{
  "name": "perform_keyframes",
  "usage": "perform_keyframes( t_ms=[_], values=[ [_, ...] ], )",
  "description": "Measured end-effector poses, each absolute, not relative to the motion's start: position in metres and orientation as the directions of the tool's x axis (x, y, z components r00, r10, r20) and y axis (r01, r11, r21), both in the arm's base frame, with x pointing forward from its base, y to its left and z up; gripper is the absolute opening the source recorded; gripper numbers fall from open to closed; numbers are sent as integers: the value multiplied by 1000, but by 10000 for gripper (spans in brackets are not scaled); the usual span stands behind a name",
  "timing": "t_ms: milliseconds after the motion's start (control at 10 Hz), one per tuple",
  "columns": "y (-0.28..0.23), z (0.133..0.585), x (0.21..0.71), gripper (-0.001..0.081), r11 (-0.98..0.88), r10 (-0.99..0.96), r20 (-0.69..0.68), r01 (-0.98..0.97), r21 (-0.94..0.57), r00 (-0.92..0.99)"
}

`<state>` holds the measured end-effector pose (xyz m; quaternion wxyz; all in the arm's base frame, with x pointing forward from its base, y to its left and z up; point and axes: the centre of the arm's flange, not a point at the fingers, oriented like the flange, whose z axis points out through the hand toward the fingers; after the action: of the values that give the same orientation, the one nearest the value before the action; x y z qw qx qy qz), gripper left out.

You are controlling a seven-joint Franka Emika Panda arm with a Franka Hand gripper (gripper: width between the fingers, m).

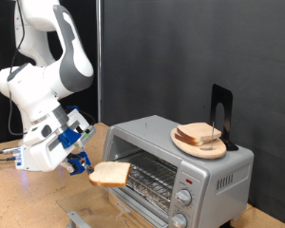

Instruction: Make a piece of toast with the oven

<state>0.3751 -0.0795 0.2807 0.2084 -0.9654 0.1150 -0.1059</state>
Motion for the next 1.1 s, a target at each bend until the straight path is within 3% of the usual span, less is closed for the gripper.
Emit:
perform_keyframes(
  t_ms=[500,1100],
  values=[
    [-64,295,391,466,-913,-111,134,-48,-405,985],
    [-26,303,405,466,-962,164,118,185,-199,979]
  ],
)
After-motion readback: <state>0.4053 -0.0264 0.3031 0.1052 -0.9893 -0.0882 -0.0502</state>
